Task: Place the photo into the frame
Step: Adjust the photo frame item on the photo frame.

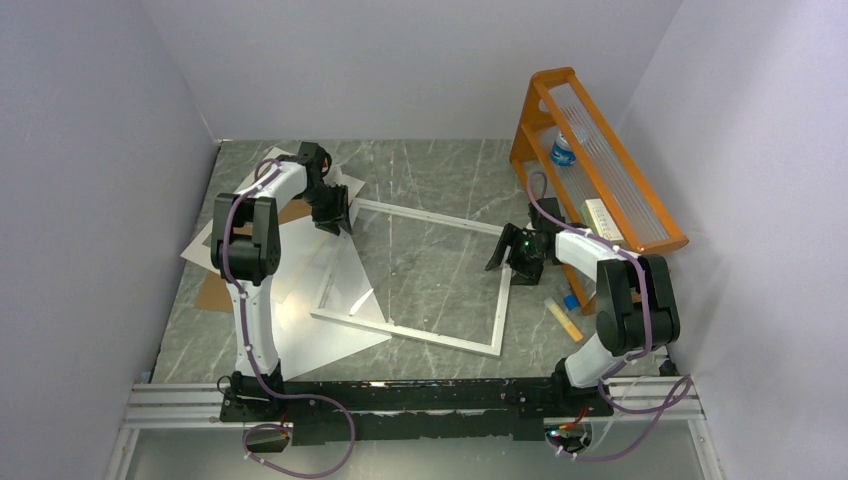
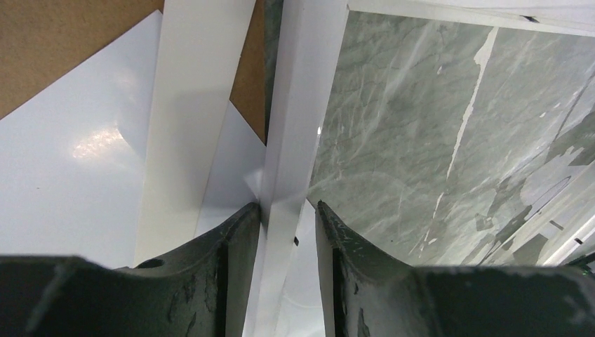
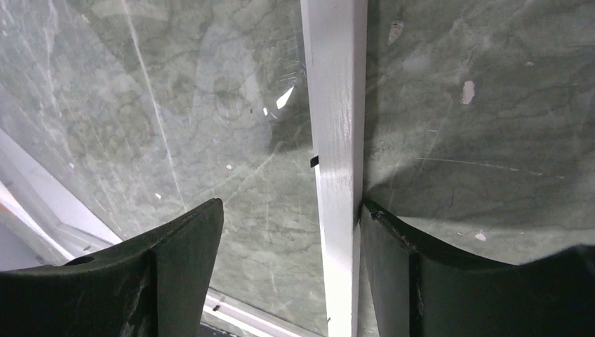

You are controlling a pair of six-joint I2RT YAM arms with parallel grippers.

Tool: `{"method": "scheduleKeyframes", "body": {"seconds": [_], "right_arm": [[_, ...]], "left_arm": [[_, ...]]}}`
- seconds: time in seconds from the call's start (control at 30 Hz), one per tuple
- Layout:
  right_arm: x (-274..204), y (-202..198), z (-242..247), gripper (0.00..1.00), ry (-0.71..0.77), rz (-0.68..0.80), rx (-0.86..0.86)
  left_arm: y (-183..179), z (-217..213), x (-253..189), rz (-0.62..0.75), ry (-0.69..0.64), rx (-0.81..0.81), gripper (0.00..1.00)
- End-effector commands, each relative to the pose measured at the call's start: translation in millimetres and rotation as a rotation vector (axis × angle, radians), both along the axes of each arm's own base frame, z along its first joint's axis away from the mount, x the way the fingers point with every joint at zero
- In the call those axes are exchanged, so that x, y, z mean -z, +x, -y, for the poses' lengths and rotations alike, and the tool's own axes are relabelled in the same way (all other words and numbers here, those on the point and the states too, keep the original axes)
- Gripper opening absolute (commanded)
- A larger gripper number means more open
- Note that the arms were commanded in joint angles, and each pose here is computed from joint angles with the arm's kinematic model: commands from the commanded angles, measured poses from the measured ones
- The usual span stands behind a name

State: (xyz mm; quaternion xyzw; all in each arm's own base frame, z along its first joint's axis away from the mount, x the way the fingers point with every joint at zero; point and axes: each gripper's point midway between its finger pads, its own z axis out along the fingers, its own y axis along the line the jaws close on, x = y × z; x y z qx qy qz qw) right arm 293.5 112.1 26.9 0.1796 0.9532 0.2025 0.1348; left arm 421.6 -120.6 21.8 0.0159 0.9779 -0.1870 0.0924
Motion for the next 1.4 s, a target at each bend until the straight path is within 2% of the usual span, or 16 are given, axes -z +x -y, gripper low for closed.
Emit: {"method": "scheduleKeyframes", "body": {"seconds": [0.0,0.23,0.37,0.5,0.63,0.7,0.87,1.03,1.17,1.27,1.37], "right_arm": [[-17,19,12,0.74,-0.085,0.074,0.059],[-23,21,32,0.74,-0.193,0.069,0.108],[-31,23,38,0.75,-0.244,0.08,0.109],[-46,29,31,0.76,-0.22,0.118,0.078],[-58,36,16,0.76,-0.179,0.155,0.016],[-64,39,4,0.76,-0.17,0.183,-0.029],[-72,43,-33,0.74,-0.13,0.236,-0.149],[-70,41,-77,0.73,-0.067,0.259,-0.277],[-71,33,-120,0.72,0.048,0.282,-0.424],[-72,24,-157,0.66,0.122,0.295,-0.544],[-74,18,-195,0.55,0.138,0.326,-0.651]], "left_arm": [[-20,-11,39,-0.068,0.128,0.012,0.43],[-10,-7,27,-0.017,0.106,-0.004,0.44],[-13,-14,31,-0.028,0.149,-0.024,0.44],[-13,-19,24,-0.011,0.16,-0.047,0.51],[-13,-17,12,0.009,0.113,-0.081,0.58],[-15,-17,10,0.004,0.083,-0.098,0.58],[-28,-15,24,-0.058,0.028,-0.108,0.52],[-42,-21,37,-0.106,0.062,-0.083,0.56],[-49,-23,43,-0.142,0.069,-0.076,0.54],[-51,-23,45,-0.152,0.072,-0.077,0.52],[-55,-24,48,-0.169,0.08,-0.074,0.49]]}}
